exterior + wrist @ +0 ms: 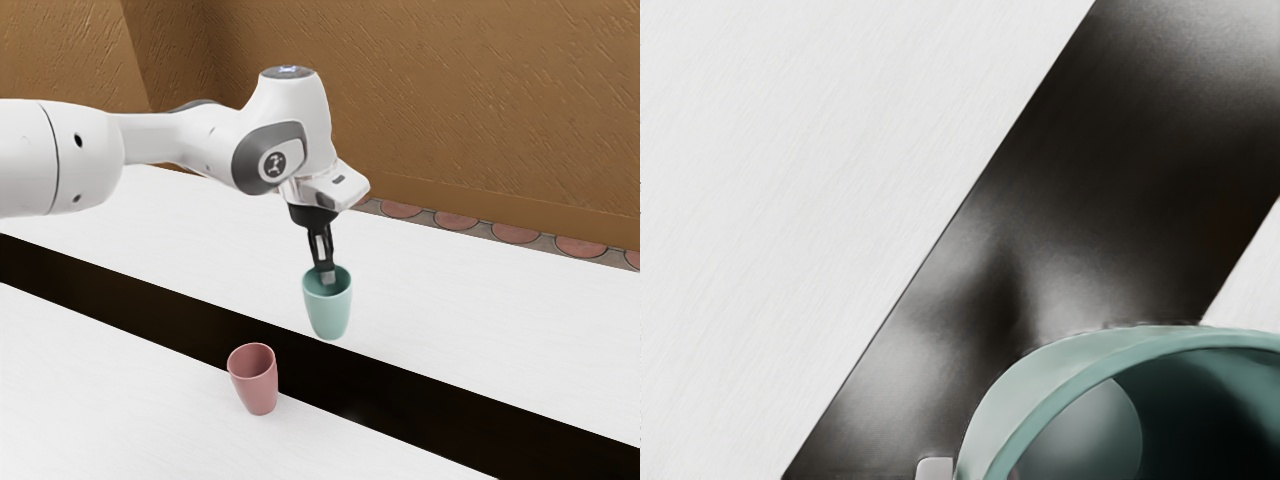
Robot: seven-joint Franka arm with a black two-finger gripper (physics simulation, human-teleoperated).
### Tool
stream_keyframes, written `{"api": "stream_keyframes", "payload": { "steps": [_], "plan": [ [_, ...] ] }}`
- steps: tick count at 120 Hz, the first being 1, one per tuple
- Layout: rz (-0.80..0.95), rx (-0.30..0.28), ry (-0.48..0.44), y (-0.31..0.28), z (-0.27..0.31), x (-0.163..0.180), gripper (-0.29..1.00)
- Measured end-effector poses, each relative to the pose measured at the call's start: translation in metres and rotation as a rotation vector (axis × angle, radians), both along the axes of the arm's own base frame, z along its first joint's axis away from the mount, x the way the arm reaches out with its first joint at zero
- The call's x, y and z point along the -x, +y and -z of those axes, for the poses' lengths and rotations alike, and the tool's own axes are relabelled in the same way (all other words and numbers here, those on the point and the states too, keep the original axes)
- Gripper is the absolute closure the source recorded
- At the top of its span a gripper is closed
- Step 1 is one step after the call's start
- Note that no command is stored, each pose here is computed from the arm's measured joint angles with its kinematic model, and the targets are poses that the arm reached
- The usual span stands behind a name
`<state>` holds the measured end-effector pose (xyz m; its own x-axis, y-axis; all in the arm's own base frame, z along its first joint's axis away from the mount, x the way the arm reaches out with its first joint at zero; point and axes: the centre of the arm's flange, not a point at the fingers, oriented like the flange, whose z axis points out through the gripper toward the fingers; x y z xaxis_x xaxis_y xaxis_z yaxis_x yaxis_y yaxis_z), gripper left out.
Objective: Place the right cup onto the left cup
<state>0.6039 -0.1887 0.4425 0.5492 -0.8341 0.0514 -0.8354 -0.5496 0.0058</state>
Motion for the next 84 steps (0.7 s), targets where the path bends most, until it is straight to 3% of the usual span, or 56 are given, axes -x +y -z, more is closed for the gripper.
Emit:
{"api": "stream_keyframes", "payload": {
  "steps": [37, 84],
  "plan": [
    [-0.049, -0.074, 0.058, 0.034, -0.007, 0.046, 0.79],
    [-0.137, -0.131, 0.129, 0.069, 0.008, 0.069, 0.79]
  ]
}}
